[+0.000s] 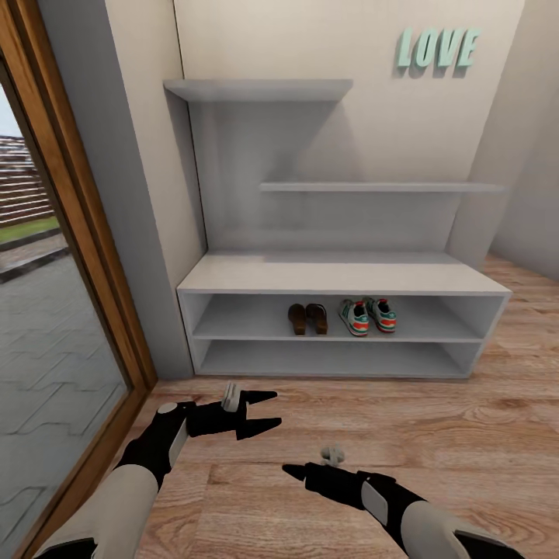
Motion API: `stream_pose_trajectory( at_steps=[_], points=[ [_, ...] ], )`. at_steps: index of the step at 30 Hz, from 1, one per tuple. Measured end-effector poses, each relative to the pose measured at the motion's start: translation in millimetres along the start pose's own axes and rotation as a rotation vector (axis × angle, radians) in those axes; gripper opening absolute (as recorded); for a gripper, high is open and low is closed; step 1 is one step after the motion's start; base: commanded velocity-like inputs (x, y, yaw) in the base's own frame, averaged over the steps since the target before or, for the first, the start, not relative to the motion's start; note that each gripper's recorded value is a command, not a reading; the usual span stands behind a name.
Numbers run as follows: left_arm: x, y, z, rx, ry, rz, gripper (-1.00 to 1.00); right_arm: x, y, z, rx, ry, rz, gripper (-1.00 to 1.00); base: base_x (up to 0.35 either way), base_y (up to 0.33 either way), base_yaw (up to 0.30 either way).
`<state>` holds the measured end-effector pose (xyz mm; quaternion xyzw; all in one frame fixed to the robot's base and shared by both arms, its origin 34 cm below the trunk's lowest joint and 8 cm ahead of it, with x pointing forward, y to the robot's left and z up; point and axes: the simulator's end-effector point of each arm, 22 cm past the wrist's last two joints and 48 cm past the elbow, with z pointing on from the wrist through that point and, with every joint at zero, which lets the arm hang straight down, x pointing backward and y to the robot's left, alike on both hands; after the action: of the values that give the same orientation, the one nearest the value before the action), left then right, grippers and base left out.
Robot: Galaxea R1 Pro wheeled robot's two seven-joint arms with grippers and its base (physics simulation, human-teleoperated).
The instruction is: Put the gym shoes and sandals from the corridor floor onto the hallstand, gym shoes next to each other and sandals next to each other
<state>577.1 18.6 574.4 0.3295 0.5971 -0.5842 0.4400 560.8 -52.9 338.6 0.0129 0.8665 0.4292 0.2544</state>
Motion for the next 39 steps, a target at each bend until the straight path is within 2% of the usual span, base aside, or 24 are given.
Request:
stream_pose_trajectory(
  at_steps=[39],
  points=[
    [0.0,0.0,0.0,0.0,0.0,0.0,1.0,4.9,-6.2,-3.3,0.01,0.009,0.008,1.0,0.0,0.0,0.0]
  ],
)
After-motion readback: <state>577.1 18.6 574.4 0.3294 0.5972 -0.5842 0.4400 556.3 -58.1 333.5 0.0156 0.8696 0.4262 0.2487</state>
